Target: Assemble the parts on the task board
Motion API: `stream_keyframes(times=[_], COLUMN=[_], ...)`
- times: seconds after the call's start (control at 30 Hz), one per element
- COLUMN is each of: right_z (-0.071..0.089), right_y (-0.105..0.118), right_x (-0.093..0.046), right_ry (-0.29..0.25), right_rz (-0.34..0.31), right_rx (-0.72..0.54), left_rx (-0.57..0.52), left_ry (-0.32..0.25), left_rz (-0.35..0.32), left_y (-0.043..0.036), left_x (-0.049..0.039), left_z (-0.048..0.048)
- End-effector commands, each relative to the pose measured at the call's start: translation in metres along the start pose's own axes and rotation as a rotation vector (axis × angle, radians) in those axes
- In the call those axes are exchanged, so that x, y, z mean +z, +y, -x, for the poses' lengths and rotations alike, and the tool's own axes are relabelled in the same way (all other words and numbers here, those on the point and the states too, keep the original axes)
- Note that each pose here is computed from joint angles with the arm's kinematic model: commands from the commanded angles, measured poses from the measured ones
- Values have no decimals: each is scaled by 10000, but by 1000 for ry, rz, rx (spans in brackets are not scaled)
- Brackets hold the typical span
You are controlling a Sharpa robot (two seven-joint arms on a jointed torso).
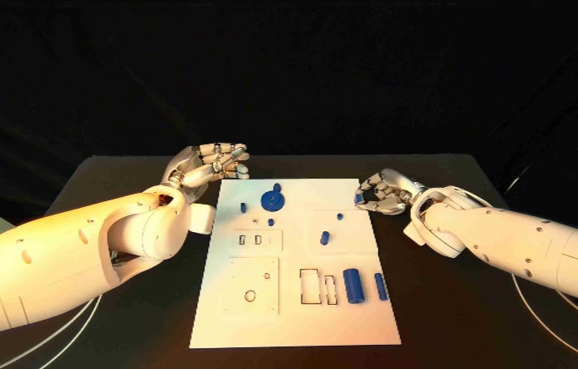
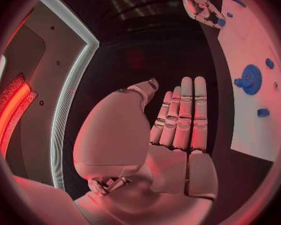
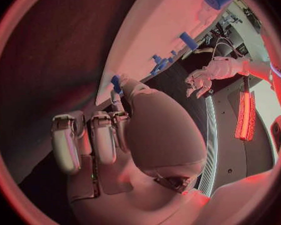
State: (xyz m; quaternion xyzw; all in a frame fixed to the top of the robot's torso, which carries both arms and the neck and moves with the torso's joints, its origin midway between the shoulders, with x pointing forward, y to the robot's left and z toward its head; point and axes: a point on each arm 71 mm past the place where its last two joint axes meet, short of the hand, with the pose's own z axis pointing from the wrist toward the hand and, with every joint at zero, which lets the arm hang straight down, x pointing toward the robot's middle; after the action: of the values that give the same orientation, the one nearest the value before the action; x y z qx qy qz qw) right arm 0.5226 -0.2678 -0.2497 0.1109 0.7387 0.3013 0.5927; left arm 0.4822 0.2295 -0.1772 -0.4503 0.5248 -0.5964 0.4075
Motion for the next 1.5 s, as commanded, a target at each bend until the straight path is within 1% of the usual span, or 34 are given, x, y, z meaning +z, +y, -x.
stream_keyframes(times=[0.03, 0.23, 0.4, 0.6, 0.83, 0.97, 1.13, 1.23, 1.37, 1.5], right_z=[-14, -32, -35, -24, -5, 19, 50, 20, -91, -267], right_y=[6, 27, 43, 63, 104, 168, 339, 501, 766, 1065], right_x=[5, 14, 18, 21, 6, -2, 8, 1, -14, -40], right_ry=[1, 4, -9, -45, -110, -133, -143, -137, -117, -87], right_rz=[1, 4, 4, 0, -16, -21, -18, -6, 18, 42], right_rx=[-9, -7, -7, 1, 11, 20, 36, 48, 62, 76], left_rx=[-8, -8, -8, -8, -4, 4, 13, 18, 24, 27], left_ry=[20, 21, 21, 21, 16, 12, 10, 5, -4, -10], left_rz=[-7, -6, -5, -5, -3, 3, 10, 12, 13, 14], left_y=[-11, -10, -9, -8, -3, 5, 15, 20, 25, 33], left_x=[0, 0, 1, 3, 12, 19, 29, 38, 49, 62], left_z=[-25, -24, -25, -27, -20, -13, -7, 5, 29, 48])
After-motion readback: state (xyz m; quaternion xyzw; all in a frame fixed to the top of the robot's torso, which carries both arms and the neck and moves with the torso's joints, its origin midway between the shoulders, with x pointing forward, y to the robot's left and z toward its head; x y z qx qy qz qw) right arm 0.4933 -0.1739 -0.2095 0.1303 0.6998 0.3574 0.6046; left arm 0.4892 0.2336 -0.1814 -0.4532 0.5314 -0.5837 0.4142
